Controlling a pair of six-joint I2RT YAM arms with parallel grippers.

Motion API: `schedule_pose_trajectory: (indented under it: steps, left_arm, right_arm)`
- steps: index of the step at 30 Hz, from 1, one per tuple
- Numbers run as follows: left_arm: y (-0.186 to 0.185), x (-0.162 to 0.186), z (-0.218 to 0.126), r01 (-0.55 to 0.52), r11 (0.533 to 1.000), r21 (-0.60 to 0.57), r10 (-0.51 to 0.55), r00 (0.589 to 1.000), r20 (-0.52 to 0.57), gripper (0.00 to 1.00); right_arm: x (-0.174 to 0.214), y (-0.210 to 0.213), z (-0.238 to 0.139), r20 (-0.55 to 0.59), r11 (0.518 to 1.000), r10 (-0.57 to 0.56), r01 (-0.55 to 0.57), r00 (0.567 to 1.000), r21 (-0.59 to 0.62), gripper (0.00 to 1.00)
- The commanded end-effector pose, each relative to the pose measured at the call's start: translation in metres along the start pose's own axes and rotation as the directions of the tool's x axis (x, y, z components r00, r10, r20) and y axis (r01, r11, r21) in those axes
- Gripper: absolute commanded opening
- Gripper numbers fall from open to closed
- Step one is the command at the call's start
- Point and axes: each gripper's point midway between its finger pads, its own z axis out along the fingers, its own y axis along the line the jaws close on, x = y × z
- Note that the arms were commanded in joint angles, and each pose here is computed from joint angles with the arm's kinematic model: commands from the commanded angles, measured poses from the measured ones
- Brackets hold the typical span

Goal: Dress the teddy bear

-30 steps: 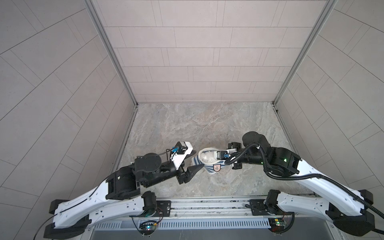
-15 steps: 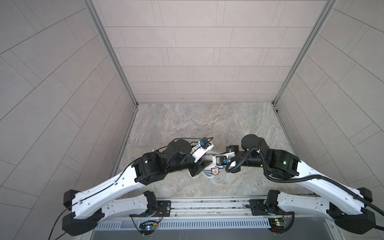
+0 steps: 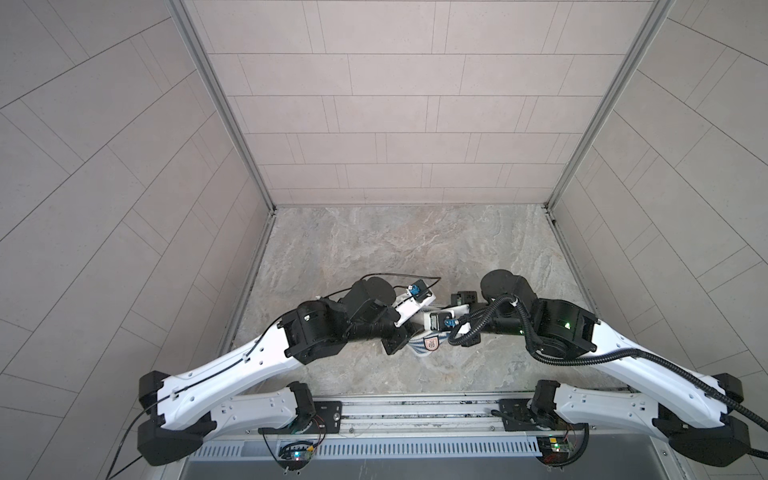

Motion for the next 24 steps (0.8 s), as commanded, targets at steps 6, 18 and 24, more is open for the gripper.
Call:
schedule_pose_trajectory:
  steps: [6,18,24]
  left_arm:
    - [0.017,-0.005,-0.007,0.024,0.997,-0.077,-0.019,0.998,0.067,0.03]
    - [0.051,-0.02,-0.057,0.191,0.973,-0.129,-0.115,0.889,0.444,0.0]
    - [0.051,-0.023,-0.06,0.229,0.971,-0.072,-0.158,0.835,0.528,0.0]
  right_arm:
    - [-0.035,-0.013,-0.006,0.156,0.996,0.035,-0.047,0.987,0.072,0.0]
    - [-0.015,-0.039,-0.072,0.442,0.783,0.425,-0.566,0.79,0.258,0.62]
    - [0.01,-0.035,-0.056,0.513,0.542,0.682,-0.831,0.521,0.123,0.6]
